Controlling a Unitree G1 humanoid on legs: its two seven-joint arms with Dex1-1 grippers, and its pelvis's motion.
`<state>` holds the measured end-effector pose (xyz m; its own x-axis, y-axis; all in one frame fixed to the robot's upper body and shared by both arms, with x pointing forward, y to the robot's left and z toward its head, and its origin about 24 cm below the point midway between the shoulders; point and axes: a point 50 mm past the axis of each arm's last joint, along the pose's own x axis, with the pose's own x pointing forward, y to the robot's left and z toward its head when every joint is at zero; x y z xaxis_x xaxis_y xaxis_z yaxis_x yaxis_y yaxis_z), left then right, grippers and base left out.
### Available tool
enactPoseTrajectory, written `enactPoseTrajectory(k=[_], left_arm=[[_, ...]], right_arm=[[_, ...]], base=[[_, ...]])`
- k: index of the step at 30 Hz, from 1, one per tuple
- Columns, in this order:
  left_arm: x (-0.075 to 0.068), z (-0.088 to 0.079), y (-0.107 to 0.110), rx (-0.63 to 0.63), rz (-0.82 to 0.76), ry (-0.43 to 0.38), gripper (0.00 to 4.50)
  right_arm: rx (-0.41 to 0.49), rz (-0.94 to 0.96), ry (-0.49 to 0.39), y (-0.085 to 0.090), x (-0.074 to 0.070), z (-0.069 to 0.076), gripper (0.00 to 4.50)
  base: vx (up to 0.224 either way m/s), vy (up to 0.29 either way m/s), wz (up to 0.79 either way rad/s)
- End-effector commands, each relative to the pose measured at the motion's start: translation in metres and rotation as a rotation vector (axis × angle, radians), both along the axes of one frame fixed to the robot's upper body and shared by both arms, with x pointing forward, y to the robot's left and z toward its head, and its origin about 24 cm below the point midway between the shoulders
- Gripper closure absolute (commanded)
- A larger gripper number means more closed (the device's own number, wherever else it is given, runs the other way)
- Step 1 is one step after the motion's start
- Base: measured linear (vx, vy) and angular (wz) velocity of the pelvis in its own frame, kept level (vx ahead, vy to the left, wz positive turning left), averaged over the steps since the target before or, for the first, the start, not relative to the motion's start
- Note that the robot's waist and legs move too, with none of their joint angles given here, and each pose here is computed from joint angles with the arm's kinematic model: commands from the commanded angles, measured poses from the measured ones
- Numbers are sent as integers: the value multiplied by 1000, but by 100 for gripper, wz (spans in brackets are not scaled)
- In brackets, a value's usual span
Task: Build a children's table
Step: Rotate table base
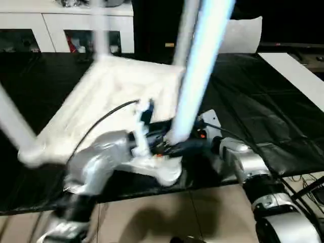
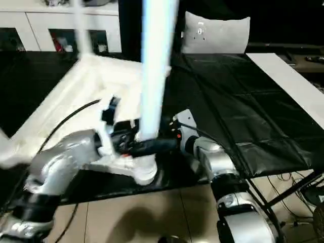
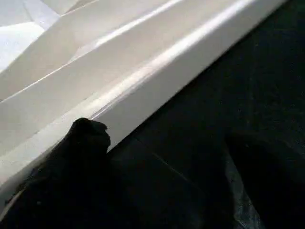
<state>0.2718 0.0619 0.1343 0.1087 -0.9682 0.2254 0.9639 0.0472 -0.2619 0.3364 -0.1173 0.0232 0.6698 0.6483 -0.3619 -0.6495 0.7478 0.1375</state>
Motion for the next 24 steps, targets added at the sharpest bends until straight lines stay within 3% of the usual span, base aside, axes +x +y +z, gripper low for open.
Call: enactPoseTrajectory(k=[1, 4, 5, 7, 11, 16, 19, 24], left_arm=[[0, 3, -20, 15, -6, -36, 4], [10, -3, -27, 77, 98, -54, 4], [21, -10, -29, 146, 207, -69, 4], [29, -13, -29, 193, 280, -93, 4], [39, -14, -29, 255, 424, -181, 4], [30, -24, -30, 299, 369, -223, 4], [24, -31, -18, 299, 328, -211, 4], [16, -43, 1, 359, 253, -215, 4]], right_arm=[[30, 85, -14, 24, -2, 4, 0], [16, 33, -6, 17, 0, 2, 0], [-8, -34, 7, 6, 2, -1, 0], [-30, -90, 14, -5, 3, -3, 0], [31, -162, 15, -27, 1, -2, 0], [12, -153, -58, -47, -7, 2, 0], [34, -112, -134, -60, -14, 16, 0], [32, -79, -149, -69, -21, 25, 0]], base=[[0, 0, 0], [0, 0, 0], [0, 0, 0], [0, 0, 0], [0, 0, 0], [0, 0, 0], [0, 0, 0], [0, 0, 0]])
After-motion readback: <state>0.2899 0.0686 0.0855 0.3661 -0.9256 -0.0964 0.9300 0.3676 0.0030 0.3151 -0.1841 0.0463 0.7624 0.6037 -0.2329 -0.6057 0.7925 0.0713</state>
